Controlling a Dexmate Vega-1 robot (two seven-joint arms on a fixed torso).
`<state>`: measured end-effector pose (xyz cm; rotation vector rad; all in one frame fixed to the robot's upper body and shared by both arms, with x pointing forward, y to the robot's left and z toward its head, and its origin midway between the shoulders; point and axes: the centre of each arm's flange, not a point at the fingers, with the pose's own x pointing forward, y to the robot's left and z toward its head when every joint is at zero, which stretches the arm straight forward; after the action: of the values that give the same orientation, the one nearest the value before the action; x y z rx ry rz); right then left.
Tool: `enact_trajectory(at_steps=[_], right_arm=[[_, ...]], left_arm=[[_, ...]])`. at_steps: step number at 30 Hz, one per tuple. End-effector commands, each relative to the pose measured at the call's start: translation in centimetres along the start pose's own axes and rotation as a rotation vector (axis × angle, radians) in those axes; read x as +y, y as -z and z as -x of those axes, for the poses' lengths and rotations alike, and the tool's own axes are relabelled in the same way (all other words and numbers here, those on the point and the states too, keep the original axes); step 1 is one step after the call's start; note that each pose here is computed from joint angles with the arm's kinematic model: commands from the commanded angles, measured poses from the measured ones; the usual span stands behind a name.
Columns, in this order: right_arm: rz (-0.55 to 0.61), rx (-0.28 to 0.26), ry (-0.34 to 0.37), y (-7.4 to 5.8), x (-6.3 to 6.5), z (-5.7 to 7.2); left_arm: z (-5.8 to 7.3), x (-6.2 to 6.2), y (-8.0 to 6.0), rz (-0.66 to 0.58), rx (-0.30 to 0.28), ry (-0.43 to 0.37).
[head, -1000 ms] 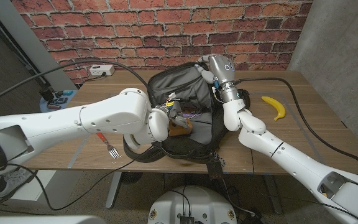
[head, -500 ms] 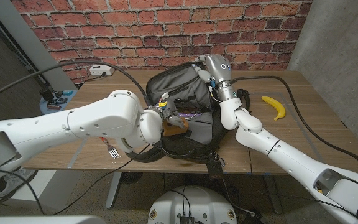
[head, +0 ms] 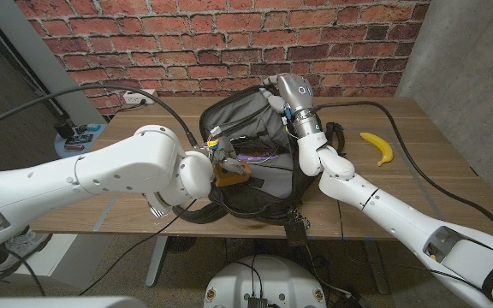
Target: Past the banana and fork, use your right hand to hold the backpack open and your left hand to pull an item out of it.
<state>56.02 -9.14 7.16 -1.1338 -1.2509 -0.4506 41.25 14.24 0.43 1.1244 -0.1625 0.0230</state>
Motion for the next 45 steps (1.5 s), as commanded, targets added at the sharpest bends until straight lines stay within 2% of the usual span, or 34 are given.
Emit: enact_trajectory(at_steps=[1, 9, 20, 37, 40, 45], right_arm=[[-0.004, -0.016, -0.003, -1.3, 0.8, -0.8], [0.002, -0.020, -0.001, -2.0, 0.7, -0.5], [0.019, -0.028, 0.001, -2.4, -0.8, -0.3], [0.041, -0.037, -0.030, -2.3, -1.5, 0.3], [0.047, -0.039, -0.035, -2.2, -1.7, 0.4], [0.058, -0.040, -0.044, -2.1, -2.0, 1.0]], left_arm=[[1.1, 0.9, 1.8, 0.009, 0.029, -0.012], [2.0, 1.2, 2.6, 0.011, 0.037, -0.017], [3.2, 1.6, 3.3, 0.016, 0.038, -0.025], [5.0, 2.1, 3.9, 0.026, 0.028, -0.053], [5.2, 2.2, 4.2, 0.034, 0.033, -0.059], [5.5, 2.5, 5.4, 0.056, 0.069, -0.079]])
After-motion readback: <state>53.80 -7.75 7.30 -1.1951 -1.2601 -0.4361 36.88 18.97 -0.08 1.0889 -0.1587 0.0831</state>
